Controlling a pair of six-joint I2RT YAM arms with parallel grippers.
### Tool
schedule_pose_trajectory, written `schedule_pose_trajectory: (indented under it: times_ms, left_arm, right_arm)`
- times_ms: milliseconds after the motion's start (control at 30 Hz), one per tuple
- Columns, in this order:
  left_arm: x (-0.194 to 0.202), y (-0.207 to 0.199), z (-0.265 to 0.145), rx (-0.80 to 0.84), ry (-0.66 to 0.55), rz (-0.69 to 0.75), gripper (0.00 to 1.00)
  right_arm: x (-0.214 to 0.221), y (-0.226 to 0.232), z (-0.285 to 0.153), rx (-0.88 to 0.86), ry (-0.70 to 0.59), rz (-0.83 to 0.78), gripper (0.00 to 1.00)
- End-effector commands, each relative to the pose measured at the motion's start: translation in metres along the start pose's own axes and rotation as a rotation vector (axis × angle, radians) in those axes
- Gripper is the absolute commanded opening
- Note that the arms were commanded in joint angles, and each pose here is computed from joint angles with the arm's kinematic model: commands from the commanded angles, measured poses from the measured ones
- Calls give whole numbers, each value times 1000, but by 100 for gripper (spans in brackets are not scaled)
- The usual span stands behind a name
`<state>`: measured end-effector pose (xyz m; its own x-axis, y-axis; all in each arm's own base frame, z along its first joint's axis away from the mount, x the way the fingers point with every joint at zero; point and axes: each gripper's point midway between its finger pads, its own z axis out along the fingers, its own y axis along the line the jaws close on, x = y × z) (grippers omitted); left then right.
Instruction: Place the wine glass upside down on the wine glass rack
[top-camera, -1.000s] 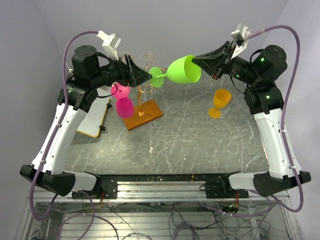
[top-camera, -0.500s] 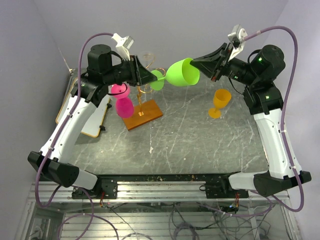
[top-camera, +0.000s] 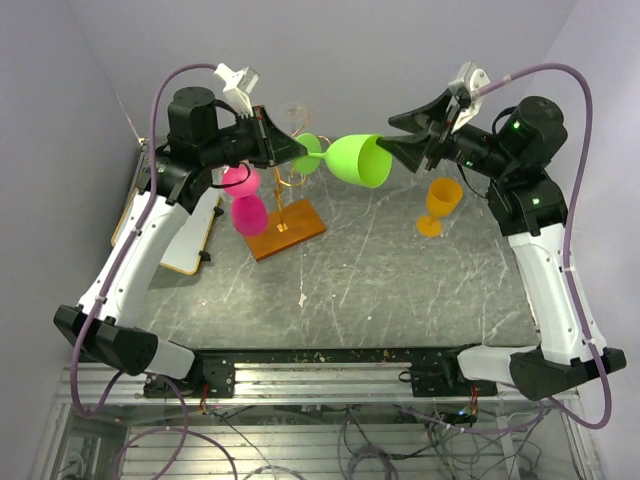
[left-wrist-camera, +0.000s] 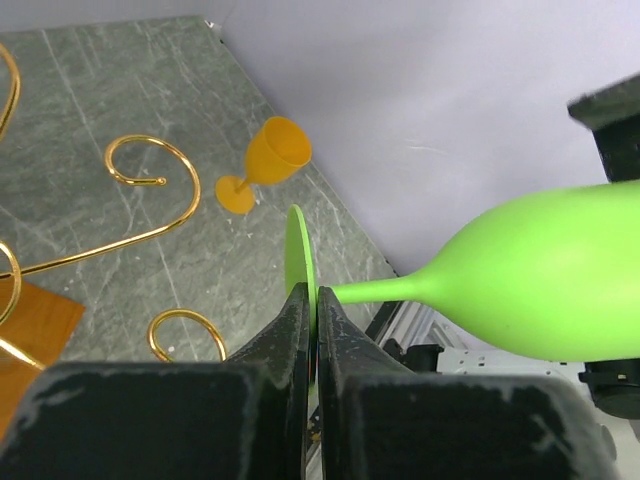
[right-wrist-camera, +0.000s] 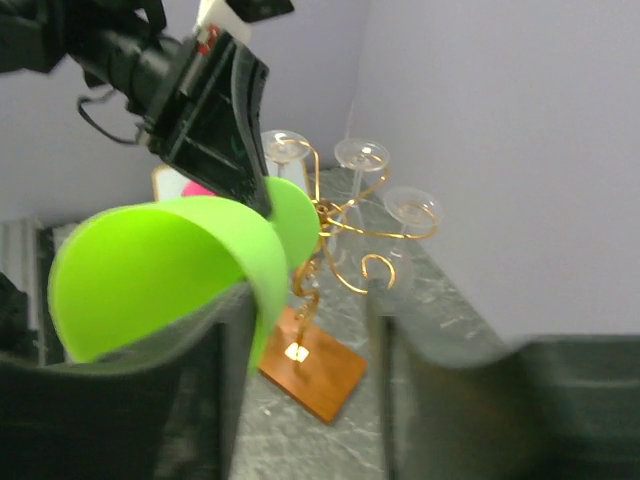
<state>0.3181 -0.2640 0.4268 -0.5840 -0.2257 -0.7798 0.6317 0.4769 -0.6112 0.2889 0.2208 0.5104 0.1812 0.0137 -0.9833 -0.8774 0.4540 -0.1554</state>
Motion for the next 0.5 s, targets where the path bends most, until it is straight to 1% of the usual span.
schedule_pose_trajectory:
  times_ms: [0, 33, 67, 100, 167, 267, 367, 467]
  left_arm:
    - [-16, -24, -25, 47, -58, 78, 7]
    - [-18, -24, -28, 38, -67, 90, 7]
    - [-20, -25, -31, 32, -76, 110, 7]
    - [-22, -25, -33, 22, -83, 128, 7]
    - [-26, -25, -38, 3, -103, 163, 7]
    - [-35, -24, -46, -44, -139, 222, 7]
    - [-45, -18, -52, -104, -179, 260, 7]
    - [-54, -11, -57, -159, -207, 289, 7]
  right_arm:
    - [7, -7, -10, 67, 34, -70, 60]
    - [8, -8, -13, 82, 44, -78, 70]
    - [9, -9, -16, 98, 51, -83, 77]
    - [12, -10, -18, 111, 63, -90, 80]
    - [15, -11, -25, 133, 81, -116, 84]
    - [23, -12, -37, 162, 119, -157, 87]
    - [40, -15, -46, 189, 161, -160, 89]
    - [61, -14, -52, 180, 220, -179, 90]
